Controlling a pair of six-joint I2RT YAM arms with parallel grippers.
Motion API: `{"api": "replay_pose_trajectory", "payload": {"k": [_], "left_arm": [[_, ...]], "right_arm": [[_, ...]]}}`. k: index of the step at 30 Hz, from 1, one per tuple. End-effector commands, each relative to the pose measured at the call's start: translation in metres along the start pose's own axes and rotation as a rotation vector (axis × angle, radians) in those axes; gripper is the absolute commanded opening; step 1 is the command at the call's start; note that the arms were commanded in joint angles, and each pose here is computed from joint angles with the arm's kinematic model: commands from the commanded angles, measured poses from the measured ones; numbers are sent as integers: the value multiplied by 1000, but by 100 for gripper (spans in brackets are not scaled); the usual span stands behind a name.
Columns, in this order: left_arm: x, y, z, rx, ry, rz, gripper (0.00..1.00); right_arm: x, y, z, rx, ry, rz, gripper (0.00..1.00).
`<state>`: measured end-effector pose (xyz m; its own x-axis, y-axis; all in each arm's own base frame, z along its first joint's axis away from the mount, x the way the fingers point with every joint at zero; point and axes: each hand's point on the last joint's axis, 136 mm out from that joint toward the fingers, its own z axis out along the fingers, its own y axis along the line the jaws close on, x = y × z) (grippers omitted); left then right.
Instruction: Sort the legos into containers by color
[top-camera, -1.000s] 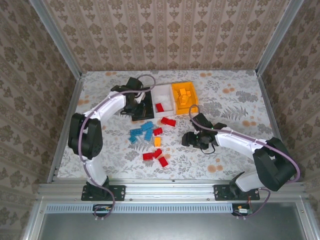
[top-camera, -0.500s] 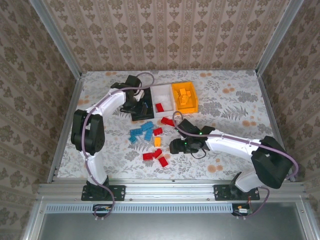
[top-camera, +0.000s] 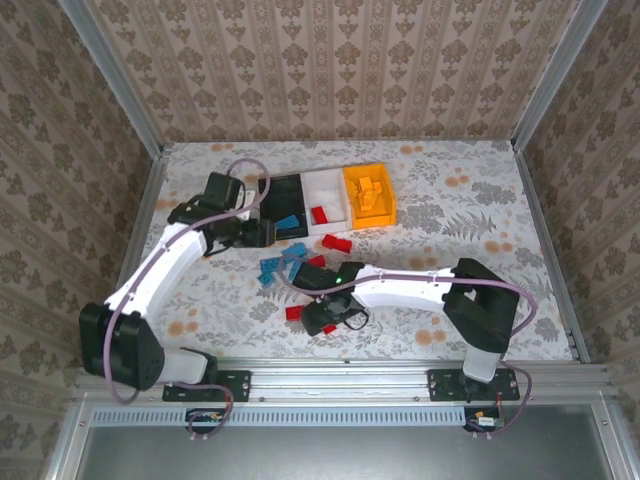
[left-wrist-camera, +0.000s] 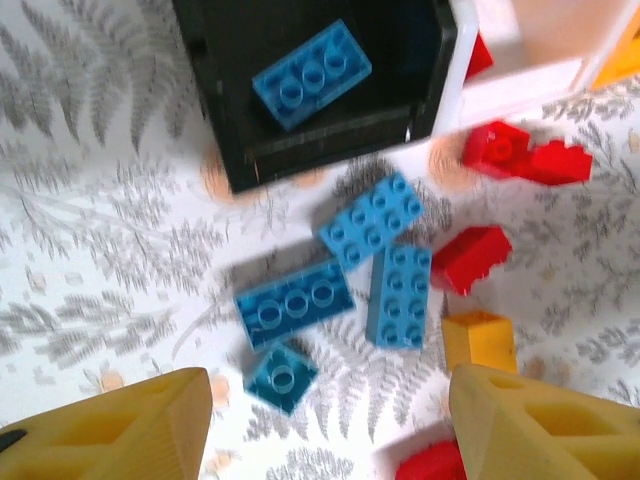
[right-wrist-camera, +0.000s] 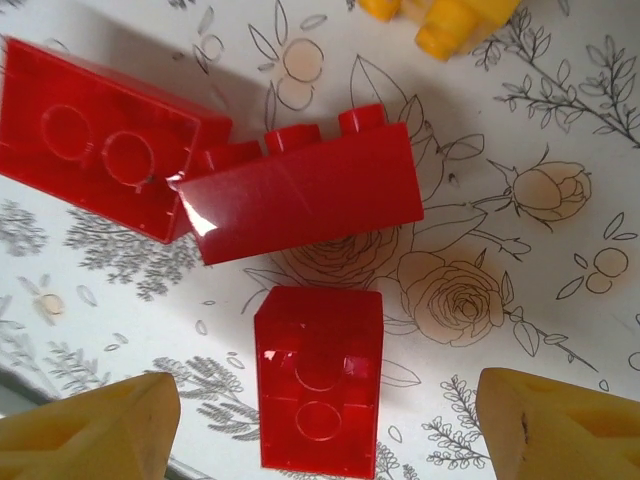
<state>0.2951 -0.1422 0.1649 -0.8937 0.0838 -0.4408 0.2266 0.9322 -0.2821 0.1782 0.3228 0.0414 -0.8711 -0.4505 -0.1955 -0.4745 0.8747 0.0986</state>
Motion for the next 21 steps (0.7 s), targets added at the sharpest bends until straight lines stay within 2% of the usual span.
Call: {"api": "replay_pose_trajectory", "payload": {"k": [1, 5, 16, 21], "left_arm": [[18, -4, -6, 65, -10, -67, 66], [37, -1, -13, 72, -14, -77, 68], [44, 6, -18, 41, -16, -58, 72], [44, 6, -17, 45, -17, -58, 76]], "right_arm": [[8, -14, 3, 122, 41, -52, 78], [9, -12, 9, 128, 48, -59, 73], [5, -15, 4, 152, 23, -44, 39], [10, -29, -12, 177, -6, -18, 36]]}}
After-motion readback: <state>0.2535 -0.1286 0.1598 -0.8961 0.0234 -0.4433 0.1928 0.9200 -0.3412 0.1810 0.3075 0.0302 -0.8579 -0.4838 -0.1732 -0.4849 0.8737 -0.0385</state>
